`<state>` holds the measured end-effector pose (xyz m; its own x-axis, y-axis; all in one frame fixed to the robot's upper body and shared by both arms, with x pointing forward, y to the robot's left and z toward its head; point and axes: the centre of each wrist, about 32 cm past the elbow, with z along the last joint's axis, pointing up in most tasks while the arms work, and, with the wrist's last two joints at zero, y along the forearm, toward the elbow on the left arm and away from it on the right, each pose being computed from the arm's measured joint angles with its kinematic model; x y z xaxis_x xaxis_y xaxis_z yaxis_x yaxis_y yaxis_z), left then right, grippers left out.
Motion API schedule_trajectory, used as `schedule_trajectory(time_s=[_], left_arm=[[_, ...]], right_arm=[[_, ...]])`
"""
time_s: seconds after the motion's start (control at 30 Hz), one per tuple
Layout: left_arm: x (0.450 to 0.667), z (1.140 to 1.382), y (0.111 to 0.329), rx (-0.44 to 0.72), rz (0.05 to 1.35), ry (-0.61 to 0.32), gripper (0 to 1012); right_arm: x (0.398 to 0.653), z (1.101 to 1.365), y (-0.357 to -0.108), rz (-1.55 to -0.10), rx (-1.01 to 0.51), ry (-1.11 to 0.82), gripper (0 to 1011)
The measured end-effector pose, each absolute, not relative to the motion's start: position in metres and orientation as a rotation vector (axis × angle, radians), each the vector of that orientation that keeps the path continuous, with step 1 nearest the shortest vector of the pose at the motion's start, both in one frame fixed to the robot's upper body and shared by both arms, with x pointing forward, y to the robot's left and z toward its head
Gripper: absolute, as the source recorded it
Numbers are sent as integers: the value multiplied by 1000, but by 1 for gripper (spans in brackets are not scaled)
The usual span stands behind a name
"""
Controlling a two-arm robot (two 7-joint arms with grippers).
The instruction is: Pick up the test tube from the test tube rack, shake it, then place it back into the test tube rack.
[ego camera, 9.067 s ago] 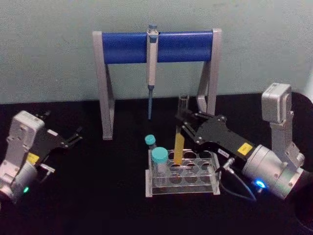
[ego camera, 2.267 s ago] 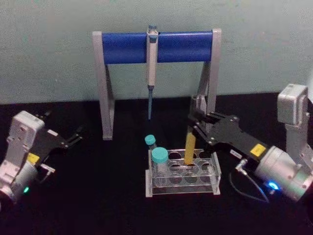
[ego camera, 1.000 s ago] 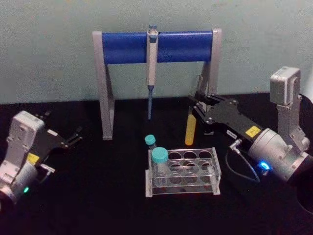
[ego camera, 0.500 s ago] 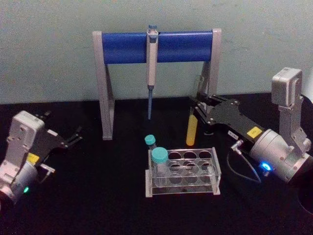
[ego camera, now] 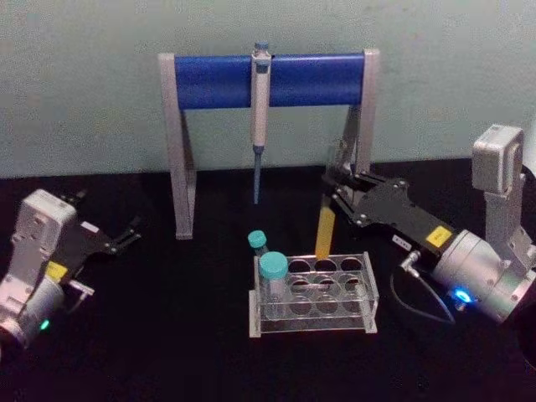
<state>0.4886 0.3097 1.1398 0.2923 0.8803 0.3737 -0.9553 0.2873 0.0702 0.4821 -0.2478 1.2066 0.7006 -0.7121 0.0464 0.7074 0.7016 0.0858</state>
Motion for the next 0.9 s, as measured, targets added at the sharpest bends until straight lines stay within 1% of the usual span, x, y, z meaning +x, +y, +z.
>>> schedule_trajectory(time_s=[0.5, 0.9], left_arm=[[489, 1140, 310, 304, 1248, -285, 1001], [489, 1140, 310, 304, 1248, -285, 1001]], right_arm=[[481, 1203, -256, -645, 64, -47, 229], [485, 1196, -254, -621, 51, -24, 229]])
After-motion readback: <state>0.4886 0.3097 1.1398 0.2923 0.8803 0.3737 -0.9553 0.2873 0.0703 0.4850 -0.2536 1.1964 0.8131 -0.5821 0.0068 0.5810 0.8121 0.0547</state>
